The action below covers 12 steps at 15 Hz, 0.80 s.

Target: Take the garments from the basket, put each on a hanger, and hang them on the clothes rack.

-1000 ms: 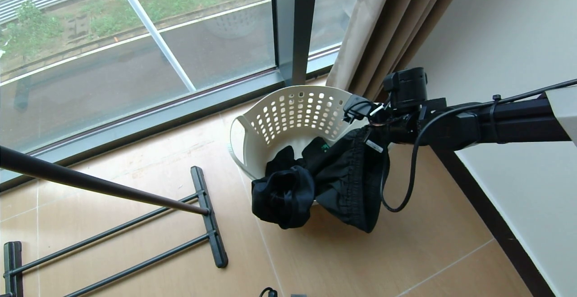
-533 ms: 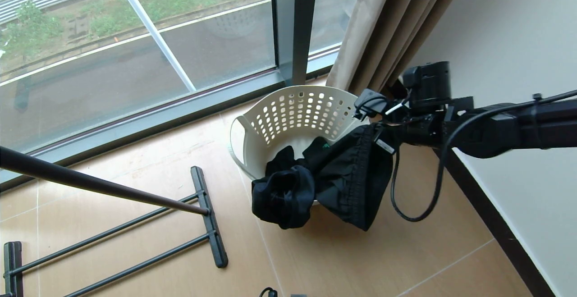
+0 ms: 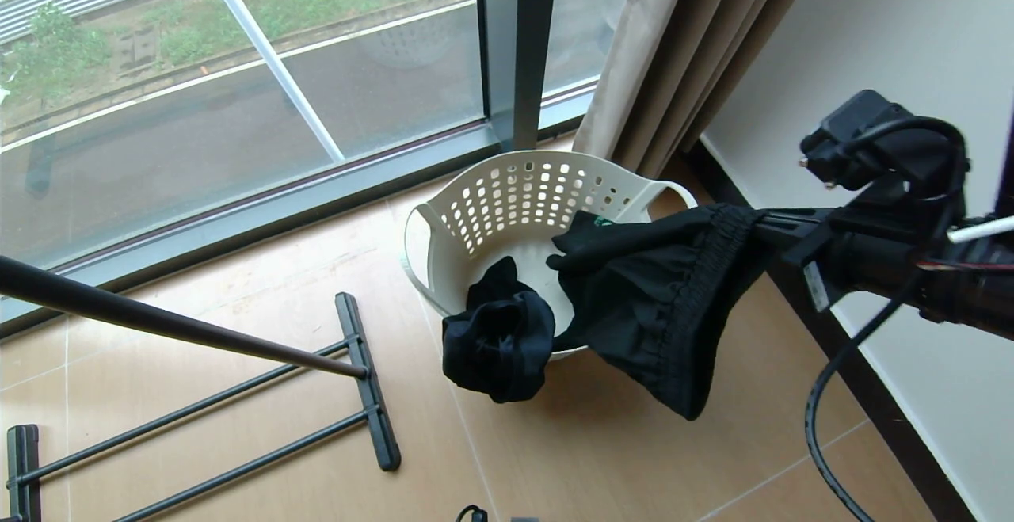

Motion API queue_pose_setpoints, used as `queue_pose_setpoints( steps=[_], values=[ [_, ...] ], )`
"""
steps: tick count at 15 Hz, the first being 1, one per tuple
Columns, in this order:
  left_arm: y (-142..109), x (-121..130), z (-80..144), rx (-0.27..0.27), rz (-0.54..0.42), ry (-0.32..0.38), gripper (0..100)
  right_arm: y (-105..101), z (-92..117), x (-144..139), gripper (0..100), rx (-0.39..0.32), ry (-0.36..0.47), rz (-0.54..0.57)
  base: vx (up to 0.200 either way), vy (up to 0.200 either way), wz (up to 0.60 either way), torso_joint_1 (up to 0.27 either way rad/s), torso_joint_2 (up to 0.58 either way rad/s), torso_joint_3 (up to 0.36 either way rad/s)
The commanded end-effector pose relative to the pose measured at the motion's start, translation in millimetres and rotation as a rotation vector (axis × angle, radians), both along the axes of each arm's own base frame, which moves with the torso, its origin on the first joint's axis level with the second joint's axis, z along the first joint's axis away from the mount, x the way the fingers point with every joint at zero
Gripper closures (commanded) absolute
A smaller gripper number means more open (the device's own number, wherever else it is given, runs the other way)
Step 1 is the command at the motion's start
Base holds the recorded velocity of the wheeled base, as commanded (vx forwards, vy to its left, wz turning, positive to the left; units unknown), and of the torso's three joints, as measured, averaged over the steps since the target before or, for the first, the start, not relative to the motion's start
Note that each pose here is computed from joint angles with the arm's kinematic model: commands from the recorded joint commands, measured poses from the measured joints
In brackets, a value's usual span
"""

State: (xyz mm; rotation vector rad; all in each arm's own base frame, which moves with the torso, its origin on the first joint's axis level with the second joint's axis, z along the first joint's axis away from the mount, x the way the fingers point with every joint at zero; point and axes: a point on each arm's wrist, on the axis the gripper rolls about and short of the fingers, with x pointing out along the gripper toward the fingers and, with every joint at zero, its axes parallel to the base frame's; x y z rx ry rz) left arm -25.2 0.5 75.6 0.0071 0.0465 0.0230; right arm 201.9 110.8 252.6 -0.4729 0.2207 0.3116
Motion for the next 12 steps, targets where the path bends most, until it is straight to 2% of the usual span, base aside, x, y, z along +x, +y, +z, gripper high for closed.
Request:
queue_pose_setpoints(
  steps=[1, 4, 7, 12],
  values=[
    [0, 0, 0, -0.002, 0.0, 0.001, 0, -15, 5, -41, 100, 0.079, -0.04, 0.033, 0.0, 0.0, 0.0, 0.0, 0.0, 0.0],
    [0, 0, 0, -0.01, -0.009, -0.001, 0, -16, -20, -43, 100, 0.058, 0.035, 0.033, 0.0, 0.0, 0.0, 0.0, 0.0, 0.0],
    [0, 0, 0, -0.011, -0.009, -0.001, 0, -15, -22, -41, 100, 0.065, 0.025, 0.036, 0.0, 0.0, 0.0, 0.0, 0.0, 0.068],
    [0, 0, 0, -0.013, -0.009, -0.001, 0, -17, -25, -44, 100, 0.059, 0.027, 0.031, 0.0, 0.0, 0.0, 0.003, 0.0, 0.189]
  ],
)
